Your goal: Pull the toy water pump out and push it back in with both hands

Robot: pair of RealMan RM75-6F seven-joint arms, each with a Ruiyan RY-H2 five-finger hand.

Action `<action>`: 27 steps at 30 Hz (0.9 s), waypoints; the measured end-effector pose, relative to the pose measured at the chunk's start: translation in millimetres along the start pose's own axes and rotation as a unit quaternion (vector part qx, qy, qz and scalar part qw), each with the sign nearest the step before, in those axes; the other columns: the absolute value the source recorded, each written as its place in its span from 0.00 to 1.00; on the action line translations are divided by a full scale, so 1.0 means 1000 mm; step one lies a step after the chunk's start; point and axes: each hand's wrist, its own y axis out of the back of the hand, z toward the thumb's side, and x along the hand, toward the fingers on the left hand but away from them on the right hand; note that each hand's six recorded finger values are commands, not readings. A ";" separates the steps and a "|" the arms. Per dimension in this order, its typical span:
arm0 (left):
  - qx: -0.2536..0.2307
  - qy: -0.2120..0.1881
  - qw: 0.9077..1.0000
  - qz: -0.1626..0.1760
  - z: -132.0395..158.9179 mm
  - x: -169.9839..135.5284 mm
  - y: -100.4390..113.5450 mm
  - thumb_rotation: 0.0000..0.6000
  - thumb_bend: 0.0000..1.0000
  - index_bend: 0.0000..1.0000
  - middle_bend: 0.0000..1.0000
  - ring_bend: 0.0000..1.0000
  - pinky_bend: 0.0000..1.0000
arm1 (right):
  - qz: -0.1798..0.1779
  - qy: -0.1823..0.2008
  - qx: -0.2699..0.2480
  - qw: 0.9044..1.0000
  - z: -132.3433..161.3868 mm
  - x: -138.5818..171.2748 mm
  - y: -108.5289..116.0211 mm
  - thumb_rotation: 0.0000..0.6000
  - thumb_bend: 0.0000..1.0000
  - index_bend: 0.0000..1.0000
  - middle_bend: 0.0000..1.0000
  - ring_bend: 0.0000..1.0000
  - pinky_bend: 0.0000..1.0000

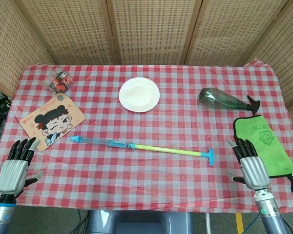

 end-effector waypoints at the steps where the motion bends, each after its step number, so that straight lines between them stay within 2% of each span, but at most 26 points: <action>1: 0.000 0.000 1.000 0.000 0.000 0.000 0.000 1.00 0.21 0.00 0.00 0.00 0.00 | 0.000 0.000 0.000 1.000 0.000 0.000 0.000 1.00 0.12 0.00 0.00 0.00 0.00; 27: -0.002 0.003 1.000 0.000 -0.001 -0.001 0.003 1.00 0.21 0.00 0.00 0.00 0.00 | 0.007 0.001 0.001 1.000 0.003 0.000 -0.002 1.00 0.12 0.01 0.01 0.00 0.00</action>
